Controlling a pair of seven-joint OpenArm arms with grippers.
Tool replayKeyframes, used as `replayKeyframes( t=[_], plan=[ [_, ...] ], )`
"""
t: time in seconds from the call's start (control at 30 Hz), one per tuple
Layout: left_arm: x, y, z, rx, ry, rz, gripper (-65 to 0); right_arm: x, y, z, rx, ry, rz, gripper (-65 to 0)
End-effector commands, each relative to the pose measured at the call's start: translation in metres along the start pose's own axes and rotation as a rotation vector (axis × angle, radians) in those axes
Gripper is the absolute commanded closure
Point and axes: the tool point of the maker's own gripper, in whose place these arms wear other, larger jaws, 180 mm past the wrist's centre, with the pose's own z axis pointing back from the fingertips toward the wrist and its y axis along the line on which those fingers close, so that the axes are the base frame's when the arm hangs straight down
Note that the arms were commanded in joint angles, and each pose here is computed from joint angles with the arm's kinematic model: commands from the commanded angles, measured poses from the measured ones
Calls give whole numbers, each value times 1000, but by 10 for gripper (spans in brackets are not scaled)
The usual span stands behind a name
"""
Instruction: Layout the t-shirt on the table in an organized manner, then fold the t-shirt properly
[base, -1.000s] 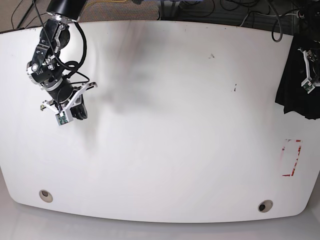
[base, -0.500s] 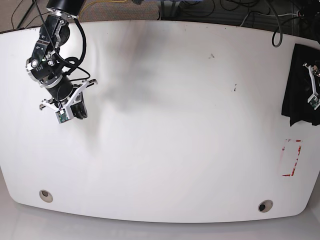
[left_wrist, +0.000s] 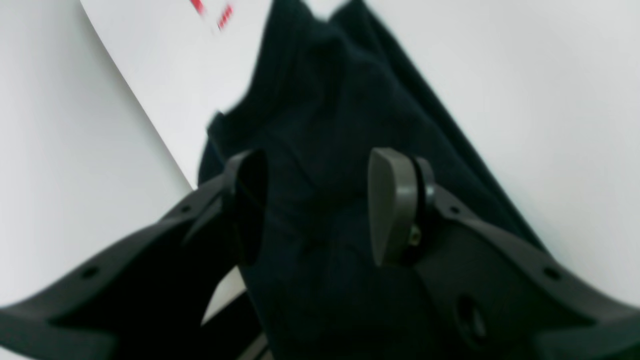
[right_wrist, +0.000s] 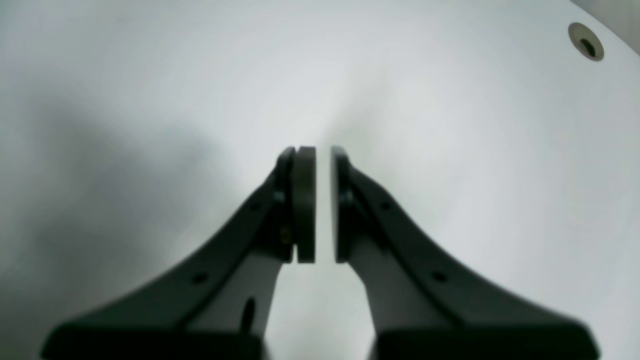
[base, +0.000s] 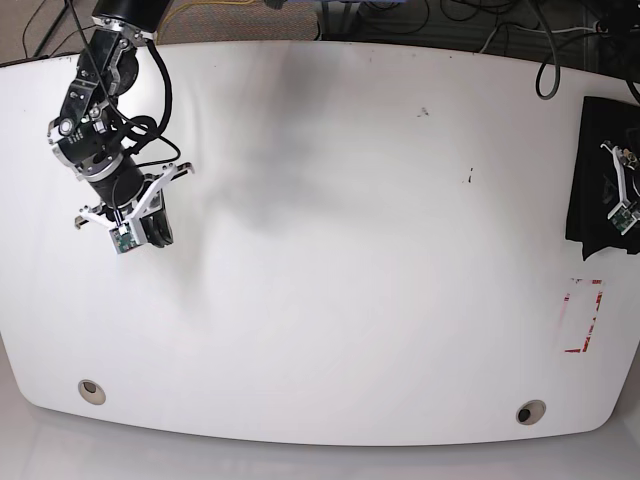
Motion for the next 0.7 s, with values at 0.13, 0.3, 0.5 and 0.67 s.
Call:
replayKeyframes(
  t=[0.13,0.3,0.5,0.67],
  plan=[
    [35,22,21,96,-64,-22,-300,20,-9,3,-24,-54,26,-44],
    [70,12,31,141,-194,62,-300,26,-13,4,-31,-76,43,-44],
    [136,-19,32,149,-428,161,-300,32,-25,6,-91,-110,108,-44],
    [163,-46,28,178,-559,226,-300,27,-27,-1,-153,-129,139,-44]
  ],
)
